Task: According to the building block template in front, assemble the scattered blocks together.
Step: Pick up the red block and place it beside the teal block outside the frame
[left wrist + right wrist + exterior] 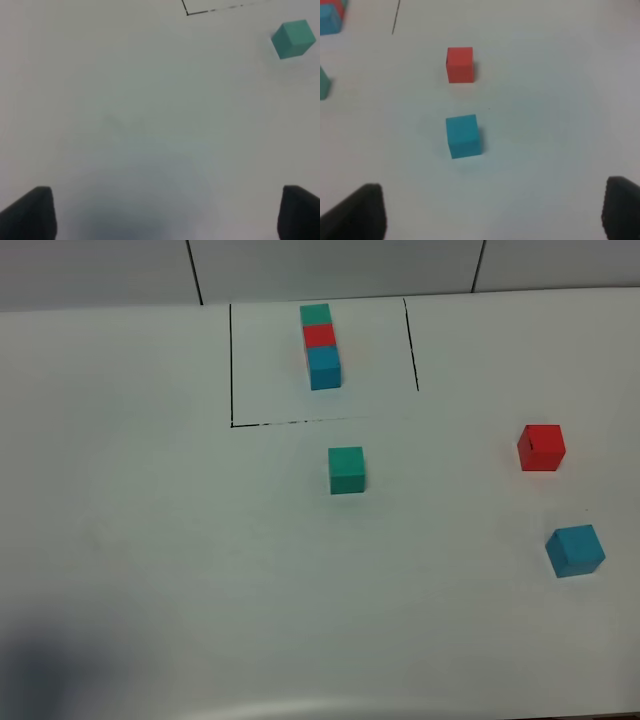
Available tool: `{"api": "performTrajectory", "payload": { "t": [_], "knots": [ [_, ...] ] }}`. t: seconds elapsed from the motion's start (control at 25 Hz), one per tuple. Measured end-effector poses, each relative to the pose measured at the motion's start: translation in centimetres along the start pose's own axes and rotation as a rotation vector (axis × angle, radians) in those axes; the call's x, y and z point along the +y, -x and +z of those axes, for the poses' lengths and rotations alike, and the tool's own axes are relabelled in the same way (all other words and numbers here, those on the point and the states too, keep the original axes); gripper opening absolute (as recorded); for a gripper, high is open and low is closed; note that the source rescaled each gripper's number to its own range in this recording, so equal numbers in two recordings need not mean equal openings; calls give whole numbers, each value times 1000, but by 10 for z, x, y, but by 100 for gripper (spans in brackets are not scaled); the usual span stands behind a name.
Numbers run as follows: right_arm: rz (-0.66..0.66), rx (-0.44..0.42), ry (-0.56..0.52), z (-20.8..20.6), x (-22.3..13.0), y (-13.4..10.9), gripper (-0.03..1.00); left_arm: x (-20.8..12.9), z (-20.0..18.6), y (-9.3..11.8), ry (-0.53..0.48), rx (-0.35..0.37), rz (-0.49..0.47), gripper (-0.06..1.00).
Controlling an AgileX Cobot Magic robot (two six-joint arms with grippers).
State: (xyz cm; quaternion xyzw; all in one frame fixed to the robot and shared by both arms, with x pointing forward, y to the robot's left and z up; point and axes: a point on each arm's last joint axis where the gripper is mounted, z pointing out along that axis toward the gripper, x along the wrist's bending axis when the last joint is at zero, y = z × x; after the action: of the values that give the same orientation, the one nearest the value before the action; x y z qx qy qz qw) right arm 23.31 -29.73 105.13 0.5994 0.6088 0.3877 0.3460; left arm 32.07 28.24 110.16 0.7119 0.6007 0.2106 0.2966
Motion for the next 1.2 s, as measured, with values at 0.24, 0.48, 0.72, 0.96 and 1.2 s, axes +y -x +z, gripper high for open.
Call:
{"api": "performTrajectory", "payload": {
  "t": [0.24,0.48,0.72,0.96,1.2],
  "knots": [
    [17,0,0,0,0,0,92,-44,-2,0,45,-9,-1,84],
    [25,0,0,0,0,0,92,-73,-14,2,141,-33,-1,84],
    [27,0,0,0,0,0,92,-90,-25,3,190,-39,7,83],
    [27,0,0,0,0,0,92,-101,-17,2,184,-32,5,81],
    [32,0,0,0,0,0,92,-102,-17,1,185,-20,-4,73]
  ]
}}
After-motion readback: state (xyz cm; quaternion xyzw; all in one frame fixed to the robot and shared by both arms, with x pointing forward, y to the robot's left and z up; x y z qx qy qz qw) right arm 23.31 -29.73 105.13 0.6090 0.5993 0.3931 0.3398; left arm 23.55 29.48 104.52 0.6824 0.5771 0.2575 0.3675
